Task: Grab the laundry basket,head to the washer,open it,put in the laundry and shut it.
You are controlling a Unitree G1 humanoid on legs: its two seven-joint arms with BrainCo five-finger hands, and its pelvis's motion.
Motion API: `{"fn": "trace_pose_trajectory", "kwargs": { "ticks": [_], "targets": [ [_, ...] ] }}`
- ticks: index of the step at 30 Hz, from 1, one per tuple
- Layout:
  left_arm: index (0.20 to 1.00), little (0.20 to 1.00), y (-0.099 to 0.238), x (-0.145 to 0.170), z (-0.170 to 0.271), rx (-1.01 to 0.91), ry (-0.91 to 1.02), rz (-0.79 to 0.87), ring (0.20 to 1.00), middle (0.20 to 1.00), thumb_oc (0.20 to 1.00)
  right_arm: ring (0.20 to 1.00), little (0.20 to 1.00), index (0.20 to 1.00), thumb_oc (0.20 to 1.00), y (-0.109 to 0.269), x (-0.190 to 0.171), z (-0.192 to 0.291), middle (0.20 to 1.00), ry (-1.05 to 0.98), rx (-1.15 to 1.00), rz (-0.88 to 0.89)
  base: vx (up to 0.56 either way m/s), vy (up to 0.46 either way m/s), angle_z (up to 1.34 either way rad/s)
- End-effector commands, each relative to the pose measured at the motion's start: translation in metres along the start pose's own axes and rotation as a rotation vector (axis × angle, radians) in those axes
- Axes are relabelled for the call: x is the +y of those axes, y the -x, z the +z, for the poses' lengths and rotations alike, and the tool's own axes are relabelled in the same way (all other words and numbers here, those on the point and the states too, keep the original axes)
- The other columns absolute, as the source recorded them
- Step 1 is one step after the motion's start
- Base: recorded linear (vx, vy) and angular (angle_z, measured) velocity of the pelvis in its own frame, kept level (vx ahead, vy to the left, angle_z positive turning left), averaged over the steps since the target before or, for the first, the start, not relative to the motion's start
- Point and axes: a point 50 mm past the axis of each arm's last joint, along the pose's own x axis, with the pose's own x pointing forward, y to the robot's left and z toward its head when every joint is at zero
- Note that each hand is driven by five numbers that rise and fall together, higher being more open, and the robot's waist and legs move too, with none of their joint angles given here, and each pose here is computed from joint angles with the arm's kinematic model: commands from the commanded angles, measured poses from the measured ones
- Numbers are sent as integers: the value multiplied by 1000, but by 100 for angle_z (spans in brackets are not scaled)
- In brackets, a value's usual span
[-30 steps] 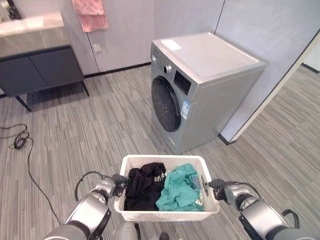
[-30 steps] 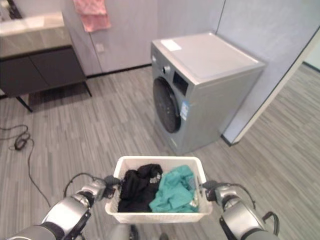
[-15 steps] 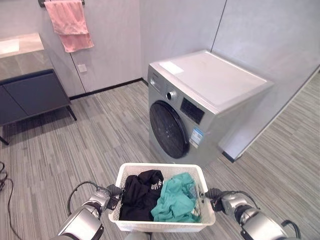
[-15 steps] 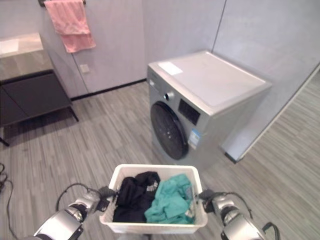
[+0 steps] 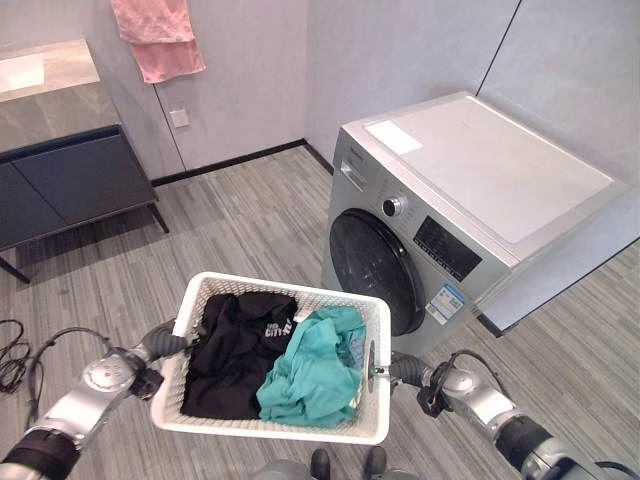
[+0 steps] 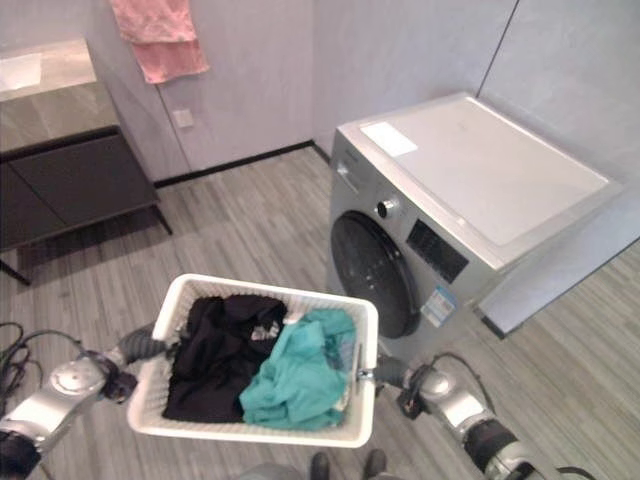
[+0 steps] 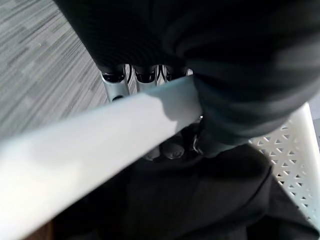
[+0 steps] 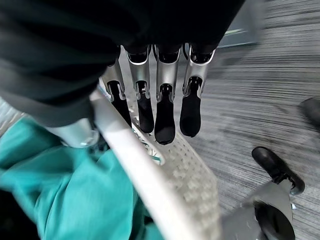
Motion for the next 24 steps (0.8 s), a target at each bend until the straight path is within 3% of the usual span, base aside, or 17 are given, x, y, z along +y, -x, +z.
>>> {"fn": "trace_pose_trajectory", "kwargs": {
  "ticks": [1,10,16,24],
  "targets": [
    [200,200,6,18,35,-138,-75,-2,200,200,200,200,200,200,200,16,-14,67,200,45,-292,123,155,-90,88],
    [200,200,33,37,61,-123,-244,-140,200,200,200,200,200,200,200,71,-22,132,200,311,-362,257,90,-70,19],
    [200,200,48,58,90,-179,-223,-106,200,200,200,200,200,200,200,103,-34,177,200,397,-464,183,62,-66,6],
    [200,200,48,77,123,-170,-254,-125,200,200,200,200,200,200,200,123,-50,206,200,441,-392,169,44,-53,6]
  ]
}}
